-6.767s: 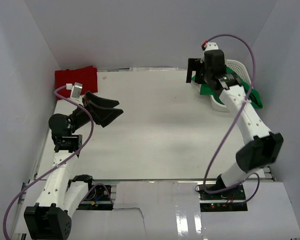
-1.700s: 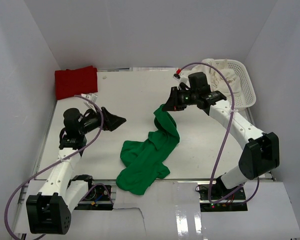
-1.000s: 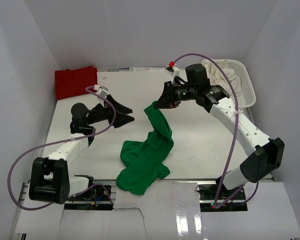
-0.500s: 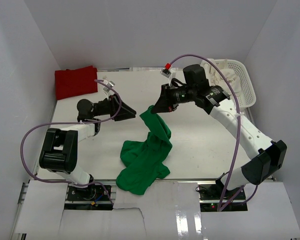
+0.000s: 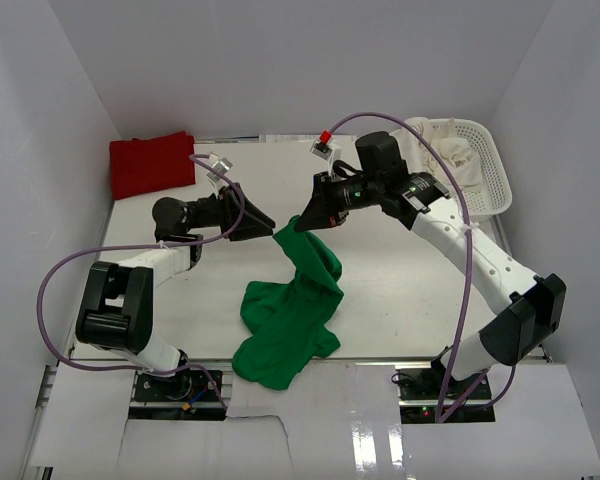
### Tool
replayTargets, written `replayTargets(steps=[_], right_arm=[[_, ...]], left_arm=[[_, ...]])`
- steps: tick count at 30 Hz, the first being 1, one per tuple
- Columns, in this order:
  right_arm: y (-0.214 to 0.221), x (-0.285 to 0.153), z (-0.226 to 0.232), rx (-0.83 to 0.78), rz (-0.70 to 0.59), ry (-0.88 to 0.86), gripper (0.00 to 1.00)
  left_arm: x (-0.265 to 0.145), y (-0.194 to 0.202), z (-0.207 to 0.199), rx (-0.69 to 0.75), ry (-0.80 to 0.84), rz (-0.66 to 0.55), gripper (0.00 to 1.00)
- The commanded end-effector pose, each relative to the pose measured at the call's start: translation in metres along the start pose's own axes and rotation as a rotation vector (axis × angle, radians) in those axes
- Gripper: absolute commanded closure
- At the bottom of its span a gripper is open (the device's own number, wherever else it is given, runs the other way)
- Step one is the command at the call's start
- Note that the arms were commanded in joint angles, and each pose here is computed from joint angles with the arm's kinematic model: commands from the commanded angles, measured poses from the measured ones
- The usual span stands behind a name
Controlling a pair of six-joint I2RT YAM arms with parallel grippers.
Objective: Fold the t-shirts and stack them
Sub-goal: Flatten out the tshirt
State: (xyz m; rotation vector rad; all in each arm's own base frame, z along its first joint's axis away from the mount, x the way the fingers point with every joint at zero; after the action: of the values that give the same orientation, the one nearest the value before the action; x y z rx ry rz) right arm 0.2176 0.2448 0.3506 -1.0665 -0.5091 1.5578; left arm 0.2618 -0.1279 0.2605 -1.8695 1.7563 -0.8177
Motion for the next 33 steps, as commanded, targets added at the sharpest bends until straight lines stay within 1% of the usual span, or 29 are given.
replayTargets(steps=[1,8,17,28,31,33], right_arm=[[-0.011,0.005,0.002,-0.029,-0.024,-0.037,0.92],[-0.018,0.009,-0.001,-0.034,-0.026,-0.033,0.92],[-0.032,0.007,0.003,-0.058,-0.033,-0.026,0.92],[-0.028,0.01,-0.001,-0.048,-0.024,-0.03,0.92],[-0.028,0.01,0.0,-0.052,-0.026,-0.032,0.92],[-0.028,0.01,0.001,-0.052,-0.027,-0.034,0.92]], left_arm=[[0.003,-0.005,-0.028,0.366,0.086,0.009,0.43],[0.008,0.001,-0.028,0.364,0.109,0.032,0.47],[0.007,0.007,-0.026,0.383,0.095,0.04,0.48],[0.007,0.005,-0.025,0.39,0.084,0.03,0.5],[0.008,0.004,-0.024,0.39,0.082,0.029,0.52],[0.008,0.003,-0.024,0.389,0.081,0.026,0.56]])
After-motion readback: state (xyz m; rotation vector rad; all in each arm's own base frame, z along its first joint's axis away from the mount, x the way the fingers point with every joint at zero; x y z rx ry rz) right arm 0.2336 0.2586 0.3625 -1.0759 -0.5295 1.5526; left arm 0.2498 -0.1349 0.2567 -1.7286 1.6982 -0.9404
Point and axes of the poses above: each gripper's point midway between its finger pads, its own x axis out along the fingers, its own z axis along the line the jaws close on, y = z × x, the point moved 10 cm from there along -x, back along the fingers, and after that the axes turned 11 degrees about -x, right-handed, at the moved point
